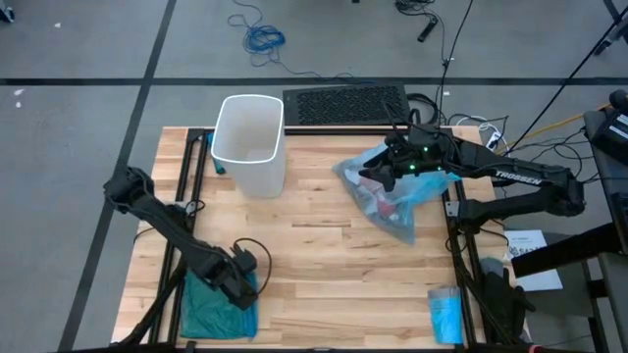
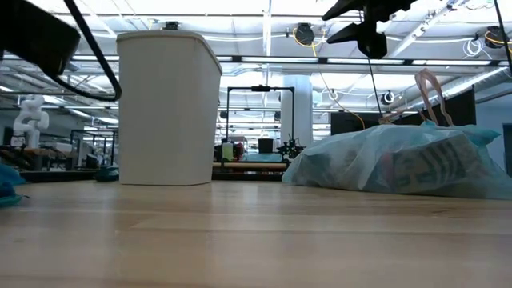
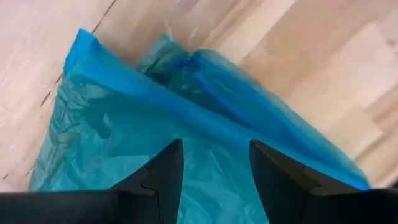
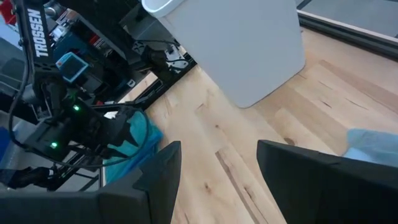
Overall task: Place trash/remove bag and relplace
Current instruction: Insert the blue trash bag into the white trash bin
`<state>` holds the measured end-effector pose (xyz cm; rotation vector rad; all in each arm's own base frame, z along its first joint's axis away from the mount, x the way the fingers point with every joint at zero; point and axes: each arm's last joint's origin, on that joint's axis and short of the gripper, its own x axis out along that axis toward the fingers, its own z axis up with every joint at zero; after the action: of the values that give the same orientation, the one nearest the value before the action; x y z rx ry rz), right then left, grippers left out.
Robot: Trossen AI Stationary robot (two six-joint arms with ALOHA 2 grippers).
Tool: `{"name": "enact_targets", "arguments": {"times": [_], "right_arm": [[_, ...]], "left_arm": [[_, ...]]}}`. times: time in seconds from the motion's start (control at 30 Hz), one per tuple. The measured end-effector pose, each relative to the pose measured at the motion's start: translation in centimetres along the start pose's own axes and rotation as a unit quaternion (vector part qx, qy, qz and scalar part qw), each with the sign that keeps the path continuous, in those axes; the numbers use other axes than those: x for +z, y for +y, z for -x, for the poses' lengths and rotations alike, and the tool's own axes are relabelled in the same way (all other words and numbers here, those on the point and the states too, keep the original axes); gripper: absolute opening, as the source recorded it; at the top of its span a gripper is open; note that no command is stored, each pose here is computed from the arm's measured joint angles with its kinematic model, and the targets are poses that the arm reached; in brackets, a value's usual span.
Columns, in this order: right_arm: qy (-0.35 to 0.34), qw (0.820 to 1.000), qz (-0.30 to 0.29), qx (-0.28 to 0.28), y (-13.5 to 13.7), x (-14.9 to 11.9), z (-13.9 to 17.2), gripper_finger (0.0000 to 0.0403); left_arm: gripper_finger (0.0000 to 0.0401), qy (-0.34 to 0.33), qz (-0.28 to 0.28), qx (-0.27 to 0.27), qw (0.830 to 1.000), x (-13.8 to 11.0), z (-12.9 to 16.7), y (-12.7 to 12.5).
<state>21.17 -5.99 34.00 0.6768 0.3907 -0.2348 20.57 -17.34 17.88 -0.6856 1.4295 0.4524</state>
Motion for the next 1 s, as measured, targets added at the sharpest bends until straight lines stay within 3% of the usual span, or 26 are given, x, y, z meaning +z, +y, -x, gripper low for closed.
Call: {"name": "enact_targets", "arguments": {"times": [0.2,0.4,0.57,0.77,0.9,1.0], "right_arm": [[0.0,1.0,0.0,0.0,0.0,0.0,0.0,0.0203],[0.001,1.0,0.0,0.002,0.0,0.0,0.0,0.0203],[0.009,1.0,-0.003,0.014,0.1,0.0,0.0,0.0203],[0.017,0.999,-0.011,0.025,0.2,-0.1,0.0,0.0203],[0.023,0.999,-0.019,0.033,0.2,-0.1,0.0,0.0203],[0.025,0.999,-0.028,0.035,0.3,-0.2,0.0,0.0203]], "left_arm": [[0.0138,0.011,0.0,0.032,0.999,0.1,-1.8,-0.2],[0.0016,0.015,-0.018,0.01,1.0,2.0,-2.0,-0.4],[0.0002,-0.008,-0.043,-0.05,0.998,5.7,-1.2,-0.2],[0.0001,-0.088,-0.043,-0.121,0.988,11.2,0.8,1.0],[0.0001,-0.166,-0.024,-0.184,0.969,14.8,3.0,1.9],[0.0001,-0.233,-0.032,-0.237,0.942,16.5,5.8,2.0]]}}
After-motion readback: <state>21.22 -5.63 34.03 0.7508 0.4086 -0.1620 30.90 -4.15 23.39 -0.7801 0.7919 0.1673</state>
